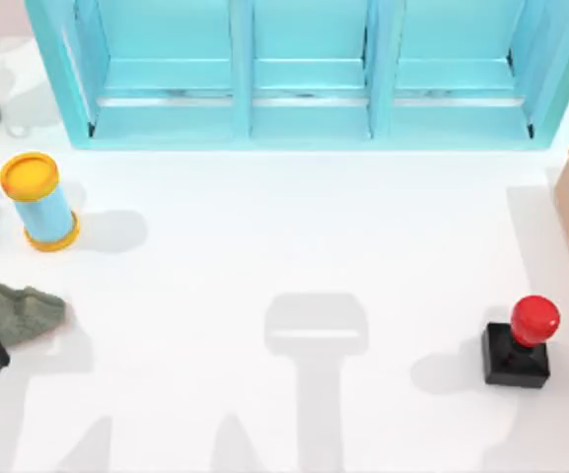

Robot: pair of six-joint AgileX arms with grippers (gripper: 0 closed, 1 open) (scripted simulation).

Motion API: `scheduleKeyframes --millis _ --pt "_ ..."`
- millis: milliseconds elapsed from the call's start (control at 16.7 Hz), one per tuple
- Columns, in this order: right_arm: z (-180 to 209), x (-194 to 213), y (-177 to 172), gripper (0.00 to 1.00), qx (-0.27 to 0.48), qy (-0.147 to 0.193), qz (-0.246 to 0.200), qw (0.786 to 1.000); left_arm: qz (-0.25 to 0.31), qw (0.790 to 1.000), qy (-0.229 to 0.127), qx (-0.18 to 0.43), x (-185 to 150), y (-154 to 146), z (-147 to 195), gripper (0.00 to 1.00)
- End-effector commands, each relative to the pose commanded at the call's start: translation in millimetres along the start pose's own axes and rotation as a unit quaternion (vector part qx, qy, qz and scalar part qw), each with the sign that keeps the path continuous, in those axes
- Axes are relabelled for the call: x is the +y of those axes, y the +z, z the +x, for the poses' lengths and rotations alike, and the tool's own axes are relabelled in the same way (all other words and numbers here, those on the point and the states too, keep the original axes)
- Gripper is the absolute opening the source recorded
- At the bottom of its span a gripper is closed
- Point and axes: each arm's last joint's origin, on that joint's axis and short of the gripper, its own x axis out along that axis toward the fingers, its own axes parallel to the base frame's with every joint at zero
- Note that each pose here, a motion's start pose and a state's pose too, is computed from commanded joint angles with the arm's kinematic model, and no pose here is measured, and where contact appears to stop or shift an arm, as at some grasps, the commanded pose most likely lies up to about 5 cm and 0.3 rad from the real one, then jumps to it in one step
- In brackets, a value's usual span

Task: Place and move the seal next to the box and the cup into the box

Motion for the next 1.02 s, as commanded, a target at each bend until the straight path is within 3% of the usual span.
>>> scheduleKeyframes --millis 240,720,1020 --pt "2.0 0.5 1.2 0.0 0.002 -0.002 -0.001 1.0 0.0 1.0 0.0 0.0 0.0 0.0 0.0 1.0" --pt "33.1 6.0 4.9 0.0 0.0 -0.052 -0.008 0.999 0.0 1.0 0.0 0.0 0.0 0.0 0.0 1.0" --pt "61.7 10.5 0.2 0.0 -0.001 -0.005 -0.003 1.0 0.0 1.0 0.0 0.0 0.0 0.0 0.0 1.0"
